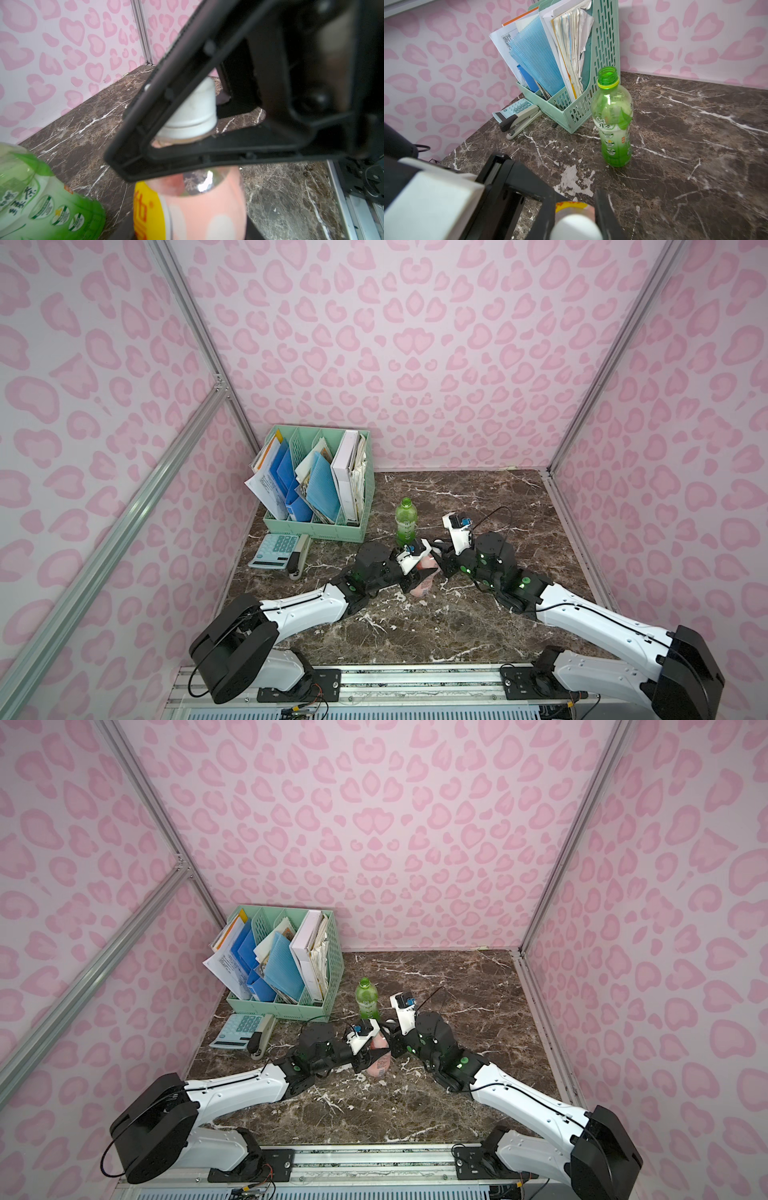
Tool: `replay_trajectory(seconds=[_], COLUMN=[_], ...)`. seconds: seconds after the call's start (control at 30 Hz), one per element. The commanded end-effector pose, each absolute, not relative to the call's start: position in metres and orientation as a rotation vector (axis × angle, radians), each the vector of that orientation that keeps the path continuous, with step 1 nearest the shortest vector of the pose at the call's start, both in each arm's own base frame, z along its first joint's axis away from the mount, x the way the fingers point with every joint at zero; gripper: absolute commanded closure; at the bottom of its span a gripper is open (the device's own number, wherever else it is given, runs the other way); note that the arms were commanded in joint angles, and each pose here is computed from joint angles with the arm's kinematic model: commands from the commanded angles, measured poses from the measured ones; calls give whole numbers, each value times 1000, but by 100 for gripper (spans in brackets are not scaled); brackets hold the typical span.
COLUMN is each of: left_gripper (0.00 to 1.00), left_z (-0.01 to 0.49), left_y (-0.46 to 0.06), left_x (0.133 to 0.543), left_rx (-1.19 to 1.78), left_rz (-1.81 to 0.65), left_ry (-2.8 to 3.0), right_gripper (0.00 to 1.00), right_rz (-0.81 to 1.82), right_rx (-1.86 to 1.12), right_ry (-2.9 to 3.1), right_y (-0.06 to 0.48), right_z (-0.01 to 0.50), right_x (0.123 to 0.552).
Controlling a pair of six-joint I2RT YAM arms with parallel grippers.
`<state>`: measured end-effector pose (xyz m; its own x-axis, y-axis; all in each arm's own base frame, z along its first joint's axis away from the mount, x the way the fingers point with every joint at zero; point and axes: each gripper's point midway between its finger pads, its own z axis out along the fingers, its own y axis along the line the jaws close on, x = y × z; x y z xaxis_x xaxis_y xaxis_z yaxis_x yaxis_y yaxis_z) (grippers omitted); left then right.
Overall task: Screw on the bottle caps
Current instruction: Place the plastic bottle at the center of the board.
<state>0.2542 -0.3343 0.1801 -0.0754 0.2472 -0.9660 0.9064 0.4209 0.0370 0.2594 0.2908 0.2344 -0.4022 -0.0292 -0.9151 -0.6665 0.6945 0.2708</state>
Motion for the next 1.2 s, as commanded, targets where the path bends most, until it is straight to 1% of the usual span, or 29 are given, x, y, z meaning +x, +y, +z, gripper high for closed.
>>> replay_trajectory(seconds=[0.0,0.1,0.13,0.27,0.47,0.57,0.73,0.93,1.17], left_gripper=[44,30,2,1,1,1,1,1,2], left_z=[186,189,191,199,215,220,215,210,203], left_y=[-333,-326,-323,-307,-270,-262,-247,-245,-247], left_x=[261,267,269,278,304,306,315,318,321], left_rx=[1022,979,965,898,656,624,570,564,573], left_rz=[-719,-676,-658,-611,-602,-574,-491,-471,-465], left_ry=[1575,1586,1590,1613,1722,1738,1766,1778,1796], right_gripper=[98,100,100,100,99,97,96,93,87], right_rz=[716,626,582,476,374,346,334,360,373], right_rx=[-575,-608,-599,-579,-533,-526,-540,-542,-558], right_ry=[1822,1791,1785,1724,1678,1660,1676,1694,1741], right_y=[290,286,282,264,239,236,242,249,254], right_z=[246,254,257,269,274,275,259,241,217], right_x=[265,272,277,306,369,396,434,453,460])
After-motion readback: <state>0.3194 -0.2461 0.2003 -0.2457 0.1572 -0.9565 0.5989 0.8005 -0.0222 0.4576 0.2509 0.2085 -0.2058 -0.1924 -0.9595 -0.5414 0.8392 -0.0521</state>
